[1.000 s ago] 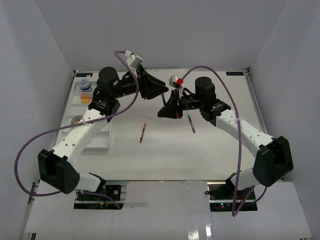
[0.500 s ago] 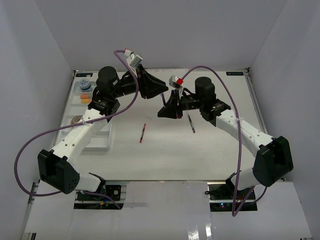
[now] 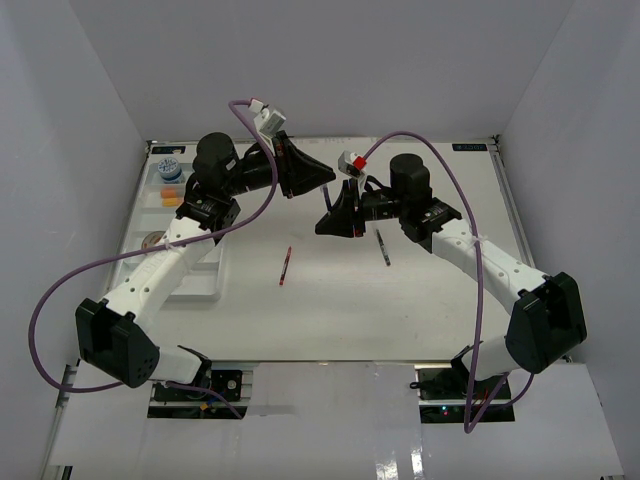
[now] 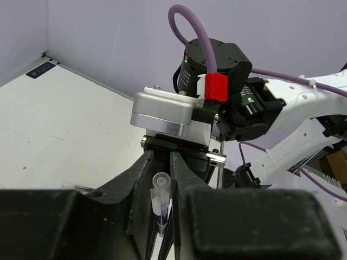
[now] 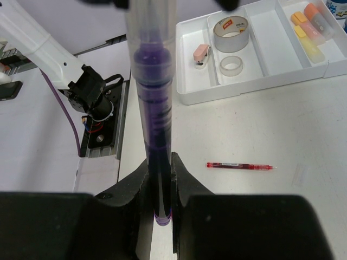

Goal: Sort the stationery into containers
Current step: Close the pen cap on the pen.

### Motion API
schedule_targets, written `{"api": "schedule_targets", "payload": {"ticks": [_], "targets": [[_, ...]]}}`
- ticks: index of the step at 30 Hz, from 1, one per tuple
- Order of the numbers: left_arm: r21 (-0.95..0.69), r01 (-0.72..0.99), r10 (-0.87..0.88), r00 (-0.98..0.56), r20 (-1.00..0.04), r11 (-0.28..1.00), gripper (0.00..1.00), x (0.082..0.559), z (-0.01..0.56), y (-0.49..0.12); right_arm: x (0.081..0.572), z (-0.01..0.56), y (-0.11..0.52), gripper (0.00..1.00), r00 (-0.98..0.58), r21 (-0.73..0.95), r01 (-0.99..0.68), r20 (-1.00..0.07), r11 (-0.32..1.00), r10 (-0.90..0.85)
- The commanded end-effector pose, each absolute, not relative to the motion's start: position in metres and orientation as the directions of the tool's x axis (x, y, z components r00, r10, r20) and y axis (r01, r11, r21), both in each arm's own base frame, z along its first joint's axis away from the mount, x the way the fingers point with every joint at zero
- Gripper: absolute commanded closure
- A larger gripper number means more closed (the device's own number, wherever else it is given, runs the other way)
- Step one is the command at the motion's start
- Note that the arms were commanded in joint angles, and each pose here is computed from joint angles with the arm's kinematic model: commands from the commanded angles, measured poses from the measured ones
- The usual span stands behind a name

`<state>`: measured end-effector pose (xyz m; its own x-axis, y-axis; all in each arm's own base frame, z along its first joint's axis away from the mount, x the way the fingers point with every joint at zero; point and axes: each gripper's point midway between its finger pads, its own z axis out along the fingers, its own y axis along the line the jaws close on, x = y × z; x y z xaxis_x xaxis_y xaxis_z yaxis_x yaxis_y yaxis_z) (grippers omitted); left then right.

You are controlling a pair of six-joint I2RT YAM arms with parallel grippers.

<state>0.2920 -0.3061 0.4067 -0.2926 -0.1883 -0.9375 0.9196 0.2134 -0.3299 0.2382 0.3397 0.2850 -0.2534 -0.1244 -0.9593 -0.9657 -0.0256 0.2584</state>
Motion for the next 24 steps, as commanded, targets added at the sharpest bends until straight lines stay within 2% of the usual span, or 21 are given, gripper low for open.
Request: {"api": "schedule_targets", "payload": {"ticks": [1, 3, 4, 6, 7, 9, 24], "targets": [[-0.313, 0.929, -0.183, -0.278, -0.943, 0.199, 0.74, 0.288, 0.410, -0.306, 0.238, 0.292, 0.340, 0.92, -0.222, 0.228, -0.973, -0.969, -0.040, -0.112], [-0.313, 0.929, -0.180, -0.280, -0.943, 0.197, 0.77, 0.288, 0.408, -0.307, 0.238, 0.294, 0.340, 0.92, -0.219, 0.225, -0.974, -0.970, -0.040, -0.108], [-0.312, 0.930, -0.179, -0.279, -0.944, 0.196, 0.84, 0.287, 0.408, -0.307, 0.238, 0.295, 0.340, 0.92, -0.218, 0.223, -0.974, -0.970, -0.041, -0.107], [-0.315, 0.930, -0.170, -0.285, -0.943, 0.188, 0.89, 0.287, 0.404, -0.308, 0.237, 0.298, 0.340, 0.92, -0.214, 0.220, -0.974, -0.972, -0.051, -0.103], [-0.317, 0.930, -0.168, -0.287, -0.943, 0.186, 0.95, 0.286, 0.402, -0.308, 0.236, 0.301, 0.341, 0.92, -0.212, 0.218, -0.974, -0.972, -0.056, -0.099], [-0.324, 0.927, -0.162, -0.297, -0.941, 0.186, 0.99, 0.285, 0.398, -0.307, 0.238, 0.306, 0.342, 0.92, -0.202, 0.207, -0.977, -0.975, -0.056, -0.092], [-0.418, 0.895, -0.133, -0.400, -0.907, 0.158, 1.00, 0.271, 0.365, -0.306, 0.252, 0.360, 0.341, 0.92, -0.061, 0.060, -0.997, -0.998, -0.049, 0.016]]}}
